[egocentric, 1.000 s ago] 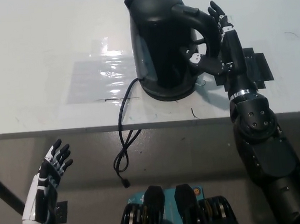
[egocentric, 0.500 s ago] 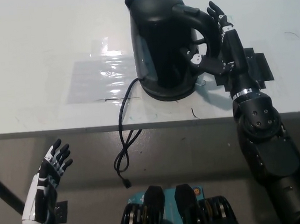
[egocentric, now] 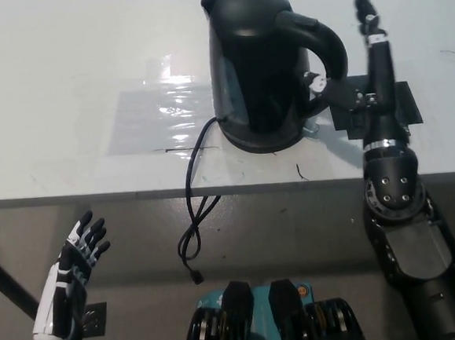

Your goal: A kettle and its base are kept separately on the desk infront of the robot and the robot uses its right hand to lift the kettle by its handle and places it on its base to align it correctly.

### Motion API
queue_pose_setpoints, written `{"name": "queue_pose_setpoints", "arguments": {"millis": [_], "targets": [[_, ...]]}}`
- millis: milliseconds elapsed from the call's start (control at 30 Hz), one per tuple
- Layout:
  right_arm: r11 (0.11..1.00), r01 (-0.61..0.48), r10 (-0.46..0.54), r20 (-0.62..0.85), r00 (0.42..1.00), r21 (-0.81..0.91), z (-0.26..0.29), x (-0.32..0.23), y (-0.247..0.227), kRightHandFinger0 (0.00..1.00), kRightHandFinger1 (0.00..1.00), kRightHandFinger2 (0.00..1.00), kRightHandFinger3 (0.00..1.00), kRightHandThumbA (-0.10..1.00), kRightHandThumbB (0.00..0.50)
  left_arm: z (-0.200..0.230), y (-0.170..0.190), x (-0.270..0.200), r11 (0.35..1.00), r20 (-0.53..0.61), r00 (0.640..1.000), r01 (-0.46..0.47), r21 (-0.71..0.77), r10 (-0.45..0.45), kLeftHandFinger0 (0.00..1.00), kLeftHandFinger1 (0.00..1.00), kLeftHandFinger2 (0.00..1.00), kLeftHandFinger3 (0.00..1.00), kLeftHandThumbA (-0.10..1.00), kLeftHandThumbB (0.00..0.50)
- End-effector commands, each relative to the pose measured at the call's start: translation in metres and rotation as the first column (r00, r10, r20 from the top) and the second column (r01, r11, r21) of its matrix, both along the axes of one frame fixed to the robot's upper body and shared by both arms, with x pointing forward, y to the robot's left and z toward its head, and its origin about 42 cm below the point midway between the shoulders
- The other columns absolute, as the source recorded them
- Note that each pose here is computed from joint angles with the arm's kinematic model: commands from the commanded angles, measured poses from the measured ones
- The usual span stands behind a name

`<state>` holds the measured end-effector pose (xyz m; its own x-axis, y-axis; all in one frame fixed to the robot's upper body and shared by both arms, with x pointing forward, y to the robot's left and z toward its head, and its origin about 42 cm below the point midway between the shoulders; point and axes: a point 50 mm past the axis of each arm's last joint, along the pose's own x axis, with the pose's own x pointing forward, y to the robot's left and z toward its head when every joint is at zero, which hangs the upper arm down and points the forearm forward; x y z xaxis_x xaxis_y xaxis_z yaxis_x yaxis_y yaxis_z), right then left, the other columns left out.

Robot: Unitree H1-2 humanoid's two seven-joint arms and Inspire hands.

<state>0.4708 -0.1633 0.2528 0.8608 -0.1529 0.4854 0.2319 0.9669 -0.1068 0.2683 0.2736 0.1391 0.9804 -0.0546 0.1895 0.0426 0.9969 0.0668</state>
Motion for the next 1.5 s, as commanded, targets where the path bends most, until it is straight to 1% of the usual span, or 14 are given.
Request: {"name": "queue_pose_setpoints", "arguments": {"millis": [0, 100, 267, 400, 533, 600, 700, 867, 1067, 1133, 1200, 1233, 1267, 1467], "targets": [[0.993, 0.115, -0.114, 0.187, 0.976, 0.002, 0.035, -0.008, -0.011, 1.00, 1.00, 1.00, 1.00, 0.91, 0.499, 0.012, 0.006, 0.002, 1.000, 0.052, 0.999, 0.001, -0.003, 0.000, 1.00, 1.00, 1.00, 1.00, 1.00, 0.181], [0.994, 0.110, -0.112, 0.199, 0.974, 0.022, 0.038, -0.011, -0.014, 1.00, 1.00, 1.00, 1.00, 0.88, 0.500, 0.012, 0.006, 0.003, 1.000, 0.053, 0.999, -0.003, 0.002, 0.003, 1.00, 1.00, 1.00, 1.00, 1.00, 0.181], [0.991, 0.133, -0.130, 0.213, 0.968, 0.000, 0.047, -0.023, -0.017, 1.00, 1.00, 1.00, 1.00, 0.99, 0.500, 0.014, 0.005, 0.003, 1.000, 0.056, 0.998, 0.001, -0.003, 0.000, 1.00, 1.00, 1.00, 1.00, 1.00, 0.178], [0.991, 0.135, -0.136, 0.279, 0.951, 0.023, 0.058, -0.036, -0.023, 1.00, 1.00, 1.00, 1.00, 1.00, 0.500, 0.015, 0.006, 0.004, 1.000, 0.055, 0.998, -0.001, 0.000, 0.001, 1.00, 1.00, 1.00, 1.00, 1.00, 0.177], [0.996, 0.043, -0.070, 0.420, 0.905, 0.074, 0.089, -0.071, -0.027, 1.00, 1.00, 1.00, 1.00, 1.00, 0.500, 0.016, 0.007, 0.005, 1.000, 0.054, 0.999, -0.007, -0.003, 0.007, 1.00, 1.00, 1.00, 1.00, 1.00, 0.178], [0.995, 0.000, -0.044, 0.450, 0.892, 0.098, 0.098, -0.084, -0.031, 1.00, 1.00, 1.00, 1.00, 1.00, 0.500, 0.014, 0.007, 0.004, 1.000, 0.057, 0.998, -0.004, -0.005, 0.004, 1.00, 1.00, 1.00, 1.00, 1.00, 0.159], [0.987, -0.082, 0.005, 0.478, 0.878, 0.141, 0.103, -0.104, -0.042, 1.00, 1.00, 1.00, 1.00, 1.00, 0.500, 0.012, 0.007, 0.004, 1.000, 0.052, 0.999, 0.003, -0.003, -0.003, 1.00, 1.00, 1.00, 1.00, 1.00, 0.171], [0.992, -0.065, 0.002, 0.497, 0.868, 0.110, 0.101, -0.142, -0.057, 1.00, 1.00, 1.00, 1.00, 1.00, 0.500, 0.016, 0.009, 0.007, 1.000, 0.065, 0.998, -0.011, -0.006, 0.011, 1.00, 1.00, 1.00, 1.00, 1.00, 0.167], [0.996, -0.085, 0.089, 0.431, 0.898, -0.029, 0.063, -0.185, -0.069, 1.00, 1.00, 1.00, 1.00, 1.00, 0.500, 0.017, 0.007, 0.008, 1.000, 0.060, 0.998, -0.012, 0.005, 0.012, 1.00, 1.00, 1.00, 1.00, 1.00, 0.193], [0.994, -0.087, 0.108, 0.390, 0.914, -0.072, 0.045, -0.190, -0.073, 1.00, 1.00, 1.00, 1.00, 1.00, 0.494, 0.016, 0.007, 0.008, 1.000, 0.073, 0.997, -0.004, 0.016, 0.003, 1.00, 1.00, 1.00, 1.00, 1.00, 0.173], [0.989, -0.081, 0.116, 0.317, 0.941, -0.122, 0.016, -0.192, -0.081, 1.00, 1.00, 1.00, 1.00, 1.00, 0.487, 0.016, 0.006, 0.010, 1.000, 0.089, 0.996, 0.002, 0.017, -0.003, 1.00, 1.00, 1.00, 1.00, 1.00, 0.182], [0.986, -0.089, 0.124, 0.274, 0.954, -0.139, 0.001, -0.193, -0.085, 1.00, 1.00, 1.00, 1.00, 1.00, 0.450, 0.016, 0.006, 0.010, 1.000, 0.087, 0.996, 0.007, 0.015, -0.009, 1.00, 1.00, 1.00, 1.00, 1.00, 0.192], [0.985, -0.092, 0.127, 0.261, 0.957, -0.144, -0.004, -0.194, -0.086, 1.00, 1.00, 1.00, 1.00, 1.00, 0.448, 0.017, 0.005, 0.010, 1.000, 0.086, 0.996, 0.010, 0.014, -0.011, 1.00, 1.00, 1.00, 1.00, 1.00, 0.191], [0.972, -0.146, 0.159, 0.059, 0.986, -0.184, -0.067, -0.195, -0.099, 1.00, 1.00, 1.00, 1.00, 1.00, 0.345, 0.017, 0.007, 0.013, 1.000, 0.092, 0.996, 0.016, 0.016, -0.017, 1.00, 1.00, 1.00, 1.00, 1.00, 0.220]]}}
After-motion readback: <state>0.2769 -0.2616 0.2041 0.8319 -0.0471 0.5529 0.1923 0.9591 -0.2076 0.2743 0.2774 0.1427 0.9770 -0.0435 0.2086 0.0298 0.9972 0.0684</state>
